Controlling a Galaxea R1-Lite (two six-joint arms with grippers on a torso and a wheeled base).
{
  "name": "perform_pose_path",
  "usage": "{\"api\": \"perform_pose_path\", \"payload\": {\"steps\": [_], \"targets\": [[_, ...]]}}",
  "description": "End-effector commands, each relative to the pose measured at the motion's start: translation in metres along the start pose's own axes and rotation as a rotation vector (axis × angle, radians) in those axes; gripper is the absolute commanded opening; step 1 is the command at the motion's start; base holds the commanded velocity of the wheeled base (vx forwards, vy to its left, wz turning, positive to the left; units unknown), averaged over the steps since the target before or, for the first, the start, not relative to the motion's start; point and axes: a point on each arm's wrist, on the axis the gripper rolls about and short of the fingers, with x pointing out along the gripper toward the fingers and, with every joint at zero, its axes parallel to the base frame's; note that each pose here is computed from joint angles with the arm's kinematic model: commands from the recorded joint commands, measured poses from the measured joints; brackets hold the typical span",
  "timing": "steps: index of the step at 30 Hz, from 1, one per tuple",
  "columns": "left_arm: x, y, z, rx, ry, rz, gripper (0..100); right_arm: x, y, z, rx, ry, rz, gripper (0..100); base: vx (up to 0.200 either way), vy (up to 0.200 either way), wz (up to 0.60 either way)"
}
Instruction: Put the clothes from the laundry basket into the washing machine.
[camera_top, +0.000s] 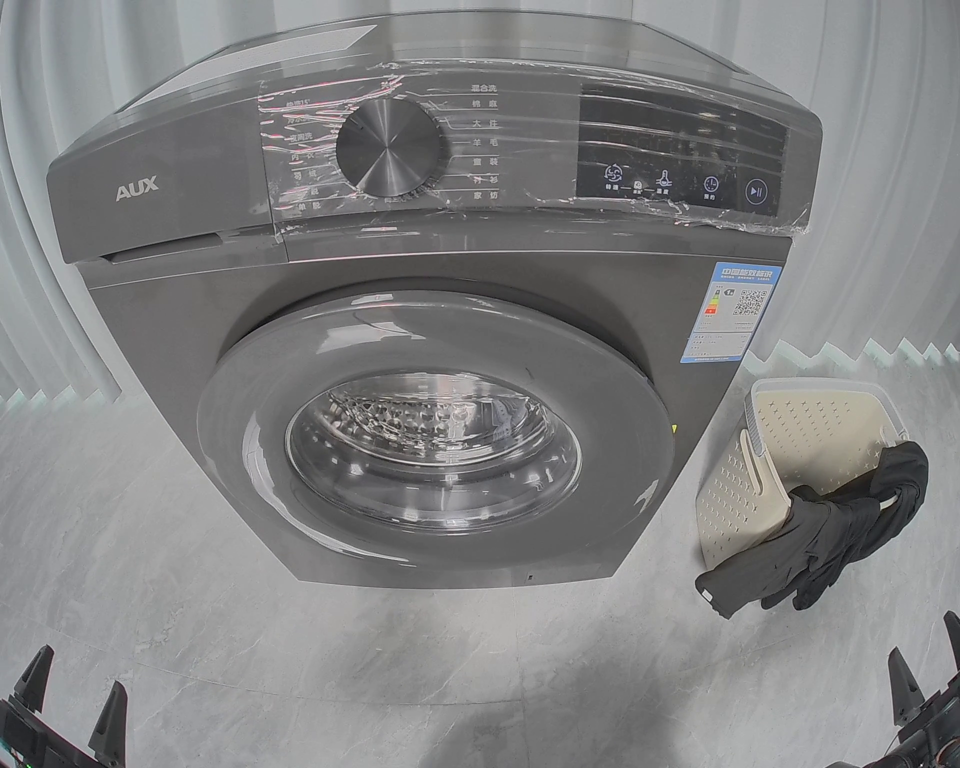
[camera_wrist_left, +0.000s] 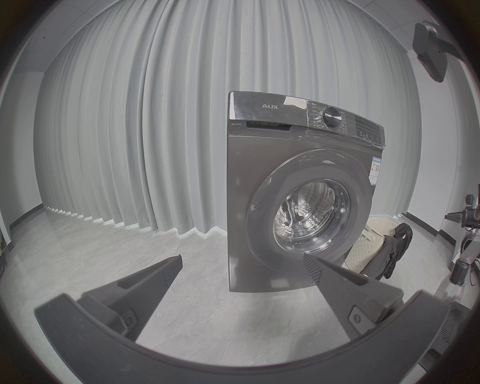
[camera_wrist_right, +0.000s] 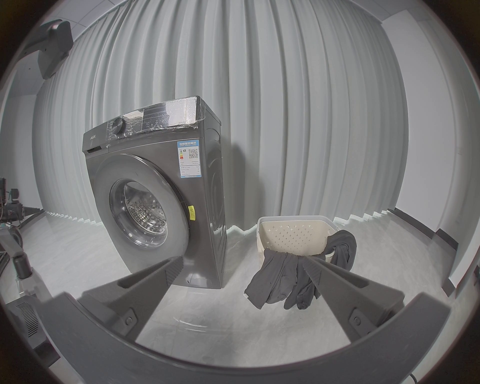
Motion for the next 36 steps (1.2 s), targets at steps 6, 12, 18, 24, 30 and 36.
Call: {"api": "perform_pose_path", "payload": {"steps": [6, 12, 18, 24, 30, 36], "targets": [[0.0001, 0.0002, -0.0053, -0.001, 0.001, 0.001, 100, 0.0000, 0.0000, -0.0052, -0.001, 0.001, 0.000, 100, 0.000, 0.000, 0.00], [0.0001, 0.0002, -0.0053, -0.001, 0.001, 0.001, 100, 0.0000, 0.0000, -0.0052, -0.001, 0.001, 0.002, 100, 0.000, 0.000, 0.00], [0.0001, 0.0002, -0.0053, -0.001, 0.001, 0.001, 100, 0.0000, 0.0000, -0.0053, -0.001, 0.002, 0.002, 100, 0.000, 0.067, 0.00], [0.0001, 0.0002, -0.0053, 0.001, 0.001, 0.001, 100, 0.0000, 0.0001, -0.0053, -0.005, 0.002, -0.003, 100, 0.000, 0.200, 0.00], [0.0001, 0.0002, -0.0053, 0.001, 0.001, 0.001, 100, 0.0000, 0.0000, -0.0052, -0.001, 0.001, -0.003, 100, 0.000, 0.133, 0.00], [0.0001, 0.0002, -0.0053, 0.001, 0.001, 0.001, 100, 0.0000, 0.0000, -0.0052, -0.001, 0.001, -0.001, 100, 0.000, 0.000, 0.00]]}}
